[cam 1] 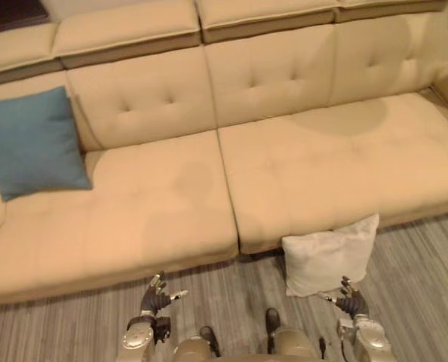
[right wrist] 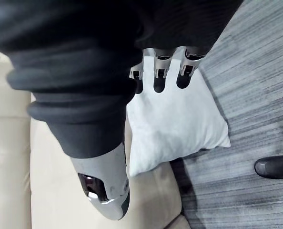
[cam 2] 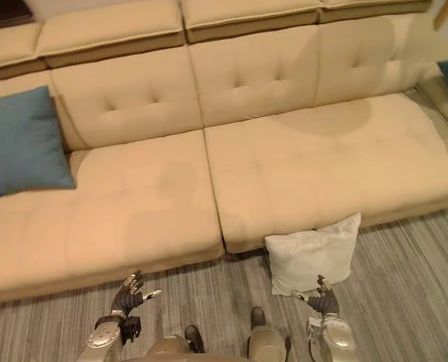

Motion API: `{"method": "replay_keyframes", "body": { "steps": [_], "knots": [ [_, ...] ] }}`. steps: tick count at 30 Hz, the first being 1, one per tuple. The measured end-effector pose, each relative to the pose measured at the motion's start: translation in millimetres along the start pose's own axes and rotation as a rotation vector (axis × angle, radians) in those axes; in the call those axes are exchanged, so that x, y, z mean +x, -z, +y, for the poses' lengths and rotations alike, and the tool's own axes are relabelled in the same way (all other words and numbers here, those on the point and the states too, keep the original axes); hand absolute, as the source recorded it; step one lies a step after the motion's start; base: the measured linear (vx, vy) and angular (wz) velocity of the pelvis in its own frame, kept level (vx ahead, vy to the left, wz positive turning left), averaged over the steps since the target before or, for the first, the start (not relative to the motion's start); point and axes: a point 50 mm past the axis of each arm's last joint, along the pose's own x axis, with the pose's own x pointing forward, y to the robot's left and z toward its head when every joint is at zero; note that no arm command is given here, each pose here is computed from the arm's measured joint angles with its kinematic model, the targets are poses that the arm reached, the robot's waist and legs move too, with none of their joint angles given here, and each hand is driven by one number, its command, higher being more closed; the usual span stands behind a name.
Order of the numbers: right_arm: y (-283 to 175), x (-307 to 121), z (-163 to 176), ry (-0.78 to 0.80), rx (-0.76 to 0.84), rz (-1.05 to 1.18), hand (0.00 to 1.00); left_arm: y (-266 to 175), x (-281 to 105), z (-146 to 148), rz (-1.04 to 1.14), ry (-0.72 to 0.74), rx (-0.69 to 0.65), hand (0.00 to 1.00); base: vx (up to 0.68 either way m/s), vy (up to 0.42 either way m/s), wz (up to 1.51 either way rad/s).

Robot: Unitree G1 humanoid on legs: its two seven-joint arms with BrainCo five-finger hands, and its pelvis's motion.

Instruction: Pick up cushions and gather them together orderly.

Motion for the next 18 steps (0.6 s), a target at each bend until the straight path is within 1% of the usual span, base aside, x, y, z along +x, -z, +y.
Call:
{"method": "replay_keyframes", "body": {
  "steps": [3,6,9,11,15,18],
  "knots": [
    [4,-1,-3,0.016,0.018,0.015,0.00,-4,2,0,-0.011,0.001,0.000,0.00,-0.04,0.033,-0.89],
    [2,2,1,0.009,0.024,0.014,0.00,-5,3,-1,-0.013,0.006,0.001,0.00,-0.13,0.027,-1.27],
    [-11,9,12,-0.019,0.029,-0.012,0.00,-5,3,0,-0.006,0.004,0.004,0.00,-0.18,0.010,-1.49],
    [-11,11,19,-0.040,0.021,-0.007,0.00,1,2,-1,0.023,0.008,0.003,0.00,-0.08,-0.015,-1.68],
    [-3,7,24,-0.065,-0.016,0.016,0.00,13,-1,4,0.087,0.008,0.012,0.00,0.00,-0.133,-1.30],
    [-4,7,22,-0.066,-0.033,0.011,0.00,18,-2,-6,0.099,0.024,-0.009,0.00,0.10,-0.149,-0.85]
  ]
}}
